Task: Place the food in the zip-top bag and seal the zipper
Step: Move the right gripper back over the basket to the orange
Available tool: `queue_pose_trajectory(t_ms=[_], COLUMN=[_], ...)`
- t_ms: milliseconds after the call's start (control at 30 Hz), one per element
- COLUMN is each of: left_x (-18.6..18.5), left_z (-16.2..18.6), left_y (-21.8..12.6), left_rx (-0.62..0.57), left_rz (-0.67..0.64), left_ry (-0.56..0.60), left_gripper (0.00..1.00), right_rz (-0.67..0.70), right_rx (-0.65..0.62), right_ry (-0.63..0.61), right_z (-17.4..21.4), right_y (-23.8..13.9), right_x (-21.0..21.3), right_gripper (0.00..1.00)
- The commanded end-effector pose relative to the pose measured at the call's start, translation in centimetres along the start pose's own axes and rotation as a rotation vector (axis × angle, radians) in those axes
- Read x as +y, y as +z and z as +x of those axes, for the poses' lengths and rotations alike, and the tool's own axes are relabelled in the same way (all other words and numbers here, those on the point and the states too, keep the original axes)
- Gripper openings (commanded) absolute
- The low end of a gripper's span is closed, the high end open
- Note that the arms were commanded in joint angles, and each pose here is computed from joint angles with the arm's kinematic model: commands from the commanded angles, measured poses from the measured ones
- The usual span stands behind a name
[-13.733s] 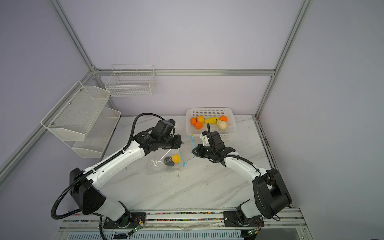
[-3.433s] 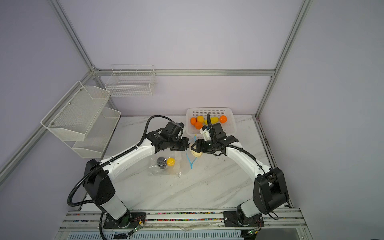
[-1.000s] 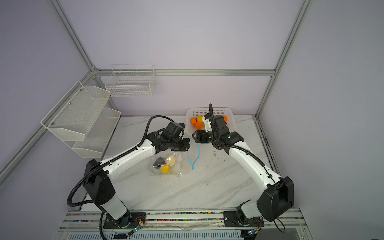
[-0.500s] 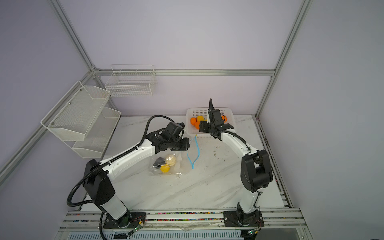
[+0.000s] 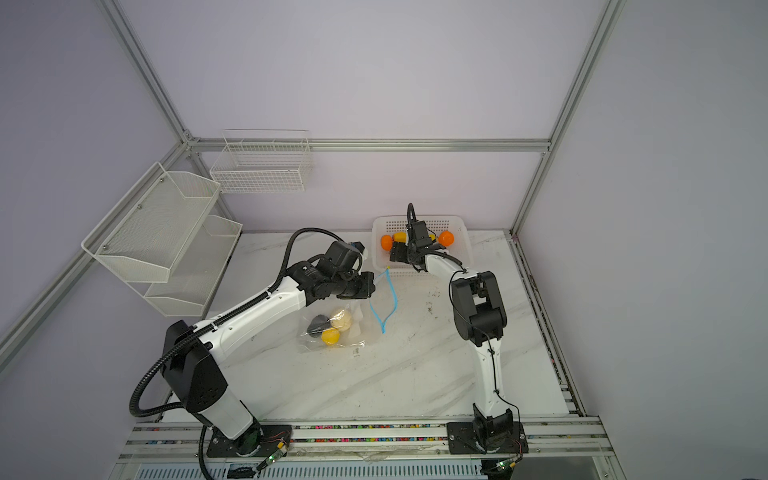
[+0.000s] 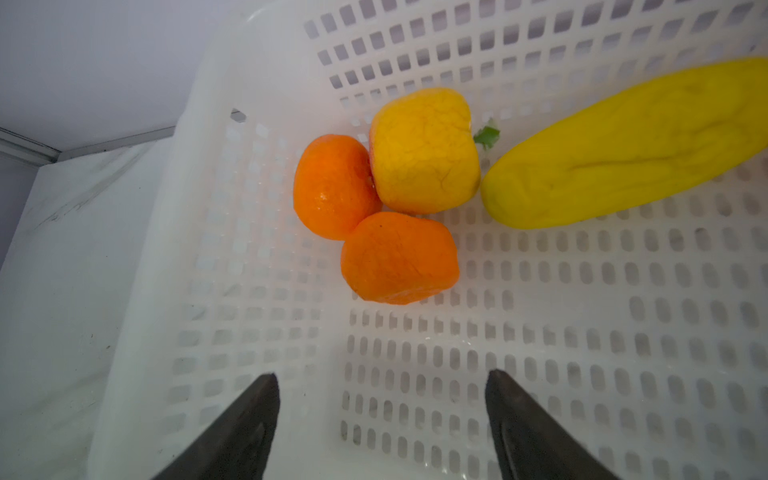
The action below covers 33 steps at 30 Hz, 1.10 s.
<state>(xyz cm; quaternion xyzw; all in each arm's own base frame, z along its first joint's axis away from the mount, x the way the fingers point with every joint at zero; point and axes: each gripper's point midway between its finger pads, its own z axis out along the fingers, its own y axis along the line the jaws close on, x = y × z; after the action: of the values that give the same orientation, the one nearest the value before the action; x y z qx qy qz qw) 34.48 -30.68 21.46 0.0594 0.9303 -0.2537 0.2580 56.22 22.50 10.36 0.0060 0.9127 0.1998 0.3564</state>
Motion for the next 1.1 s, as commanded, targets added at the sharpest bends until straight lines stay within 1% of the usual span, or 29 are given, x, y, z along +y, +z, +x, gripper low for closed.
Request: queue_pose_trajectory(t_ms=[0,100,333,400,467,633,733,933,1067], left_x=[-1.6,-1.5,-1.3,-1.2,-1.0,-0.9,-0.8,-0.8,-0.7], left_z=[-1.9,-1.8,-1.8,-1.8,-1.8,-1.6,-1.5,-1.5,-1.4], left_y=[-2.1,-2.1,-2.3,-2.4,-2.5,-2.3,-2.2,-2.2,-2.1], left_rx=[-0.059,-0.058,-0.06,-0.063,-0.063,-0.056,-0.051,-0.051,-0.049], left_rz=[0.051,0.049,0.041,0.038,0.034,0.035,0.033,0.033,0.031], left_ry=[0.022,0.024,0.024,0.024,0.023,0.021,0.019,0.019,0.015], left_gripper=[0.0,0.0,0.0,0.0,0.0,0.0,0.0,0.0,0.0], right_rz=[0.007,0.028,0.027,0.026,0.025,0.035,0.041,0.063,0.052], right_rx=[-0.041,-0.044,-0.037,-0.034,-0.03,-0.045,-0.055,-0.084,-0.096], right_ry=[0.006,0.013,0.045,0.052,0.059,0.061,0.056,0.042,0.038], right_z=[-1.4,-1.5,-1.3,-1.1,-1.0,-1.4,-1.8,-2.7,-3.5], right_y=[0.8,1.9,5.0,5.6,6.1,6.0,5.7,5.0,4.0], right_x=[0.2,-0.3,-1.2,-1.3,-1.4,-1.6,-1.9,-2.2,-1.7], right_gripper=[0.82,0.83,0.84,0.83,0.8,0.71,0.67,0.63,0.62])
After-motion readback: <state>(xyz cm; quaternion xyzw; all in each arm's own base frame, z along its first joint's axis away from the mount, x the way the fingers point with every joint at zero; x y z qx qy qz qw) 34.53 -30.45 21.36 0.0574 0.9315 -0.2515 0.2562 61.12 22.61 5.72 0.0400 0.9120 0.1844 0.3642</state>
